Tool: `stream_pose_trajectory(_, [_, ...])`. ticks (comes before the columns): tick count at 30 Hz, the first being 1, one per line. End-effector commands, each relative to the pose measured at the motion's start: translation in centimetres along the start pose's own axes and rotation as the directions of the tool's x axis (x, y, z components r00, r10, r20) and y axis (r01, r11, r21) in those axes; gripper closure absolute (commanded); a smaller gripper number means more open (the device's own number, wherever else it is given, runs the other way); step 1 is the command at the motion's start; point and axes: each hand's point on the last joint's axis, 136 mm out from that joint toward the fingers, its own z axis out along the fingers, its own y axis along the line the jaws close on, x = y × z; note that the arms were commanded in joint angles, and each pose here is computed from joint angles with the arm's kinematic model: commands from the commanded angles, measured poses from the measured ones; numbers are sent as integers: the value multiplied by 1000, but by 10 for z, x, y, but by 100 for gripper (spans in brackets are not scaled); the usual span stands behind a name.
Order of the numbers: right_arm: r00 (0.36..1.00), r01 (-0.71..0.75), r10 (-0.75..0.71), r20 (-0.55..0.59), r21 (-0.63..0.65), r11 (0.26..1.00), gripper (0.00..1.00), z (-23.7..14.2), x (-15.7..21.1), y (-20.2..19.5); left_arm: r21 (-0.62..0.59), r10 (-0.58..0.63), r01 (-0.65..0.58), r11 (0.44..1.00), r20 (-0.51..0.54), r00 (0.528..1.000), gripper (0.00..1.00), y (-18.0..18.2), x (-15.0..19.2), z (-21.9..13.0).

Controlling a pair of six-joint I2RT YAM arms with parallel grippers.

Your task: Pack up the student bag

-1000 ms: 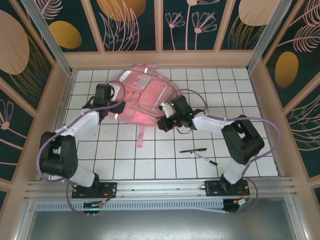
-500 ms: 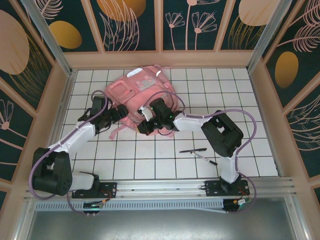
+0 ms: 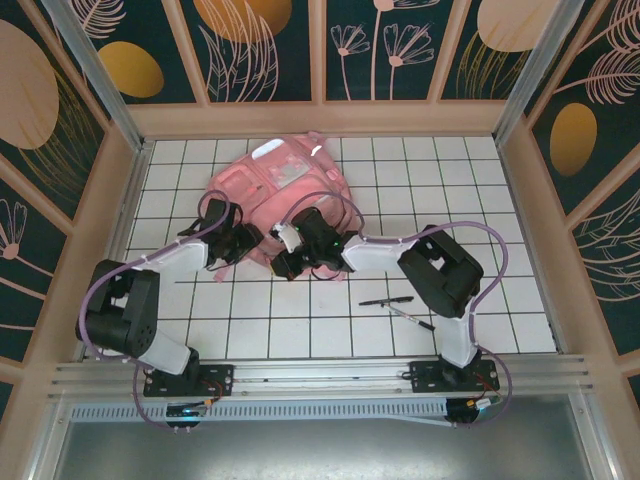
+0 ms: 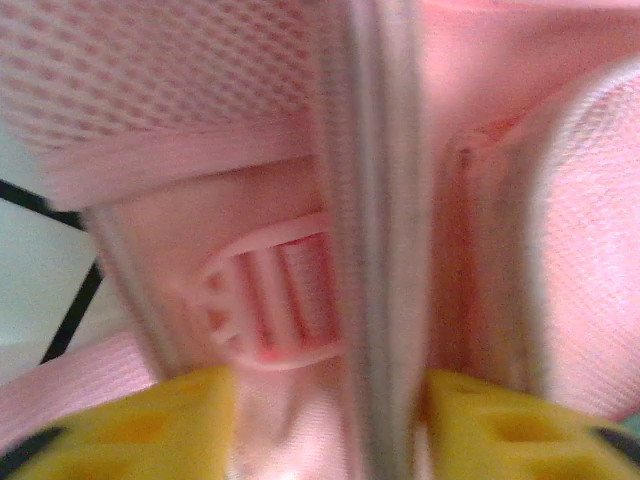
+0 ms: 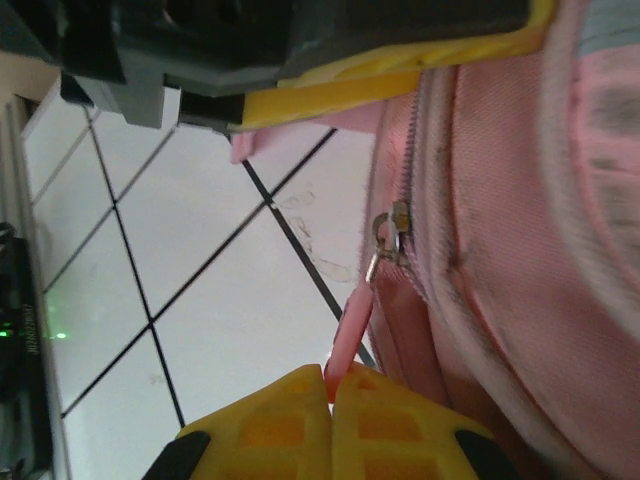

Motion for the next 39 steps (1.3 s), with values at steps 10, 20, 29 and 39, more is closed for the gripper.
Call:
stream_pose_trajectory(10, [993,-99,119,-15,457,884,100,-70,43,-59,-154,137,-112,982,165,977,100,6,-41,-26])
stream_pose_trajectory(20, [992,-112,128,13,575,810,100,-135,64,-105,-317,519,-467,825,101,849,100,-4,-76,-33])
stream_pose_trajectory(29, [997,-71,69,17,315,947,76,-120,28,-40,-193,565,-562,804,-46,824,100,-51,-80,-16])
stream_pose_trajectory(39, [992,-112,91,89,281,953,53,-105,-29,-49,-8,358,-358,934,-2,934,100,-78,-63,-48])
